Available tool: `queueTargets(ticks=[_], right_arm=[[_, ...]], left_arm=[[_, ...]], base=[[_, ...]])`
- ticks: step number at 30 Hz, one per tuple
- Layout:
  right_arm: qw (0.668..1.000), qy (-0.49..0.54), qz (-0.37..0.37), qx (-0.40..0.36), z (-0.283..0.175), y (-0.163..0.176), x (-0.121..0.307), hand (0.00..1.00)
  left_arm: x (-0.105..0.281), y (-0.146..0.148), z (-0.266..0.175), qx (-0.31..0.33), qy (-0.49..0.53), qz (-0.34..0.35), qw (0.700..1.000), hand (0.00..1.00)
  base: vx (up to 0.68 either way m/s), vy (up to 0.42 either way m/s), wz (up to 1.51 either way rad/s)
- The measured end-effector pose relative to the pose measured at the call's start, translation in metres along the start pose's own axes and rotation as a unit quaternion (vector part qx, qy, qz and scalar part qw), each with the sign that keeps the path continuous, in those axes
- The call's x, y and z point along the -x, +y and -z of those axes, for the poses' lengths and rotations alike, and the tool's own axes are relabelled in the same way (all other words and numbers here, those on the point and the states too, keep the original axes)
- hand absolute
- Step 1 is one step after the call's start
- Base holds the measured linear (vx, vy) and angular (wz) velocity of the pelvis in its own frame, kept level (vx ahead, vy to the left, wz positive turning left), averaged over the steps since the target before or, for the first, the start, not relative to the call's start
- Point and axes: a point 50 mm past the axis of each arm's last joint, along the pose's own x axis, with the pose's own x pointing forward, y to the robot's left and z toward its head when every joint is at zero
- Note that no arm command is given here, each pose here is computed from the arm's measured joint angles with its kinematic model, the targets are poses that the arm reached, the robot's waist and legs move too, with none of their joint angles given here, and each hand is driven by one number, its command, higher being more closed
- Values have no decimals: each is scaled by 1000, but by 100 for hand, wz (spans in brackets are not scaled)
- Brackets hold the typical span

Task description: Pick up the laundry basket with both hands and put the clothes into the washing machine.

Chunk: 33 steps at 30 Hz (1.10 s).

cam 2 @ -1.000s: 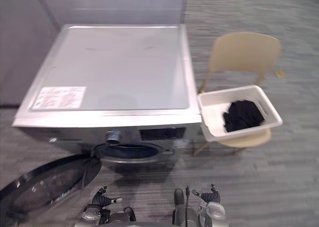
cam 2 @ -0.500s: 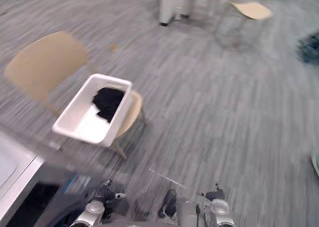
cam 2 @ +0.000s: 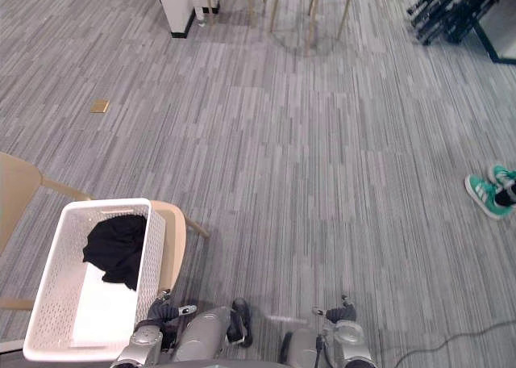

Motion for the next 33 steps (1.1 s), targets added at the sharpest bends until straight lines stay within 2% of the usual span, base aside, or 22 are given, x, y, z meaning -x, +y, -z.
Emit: queueTargets(ticks=[6, 11, 15, 20, 23, 28, 33], right_arm=[[999, -37, -27, 7, -15, 17, 3, 0], [999, -32, -12, -42, -3, 13, 12, 0], [997, -63, -2, -41, -22, 6, 7, 0], [995, -81, 8, -49, -34, 3, 5, 0], [996, -79, 14, -40, -36, -2, 1, 0], [997, -61, 18, -46, -29, 0, 1, 0], [988, -139, 53, -39, -63, -18, 5, 0]], left_arm=[[2, -10, 0, 6, 2, 11, 1000, 0], [3, -59, -45, 34, -43, 62, 997, 0], [2, -56, -58, 44, -68, 53, 995, 0], [5, -54, -44, 38, -56, 50, 996, 0], [4, -51, -37, 2, -48, 54, 997, 0], [1, -27, -19, -51, -29, 33, 998, 0], [1, -14, -8, -61, -19, 17, 998, 0]], base=[[484, 12, 72], [411, -267, 213], [245, -361, 260], [93, -83, 231], [67, 161, 114], [98, 161, 52], [61, 129, 45]])
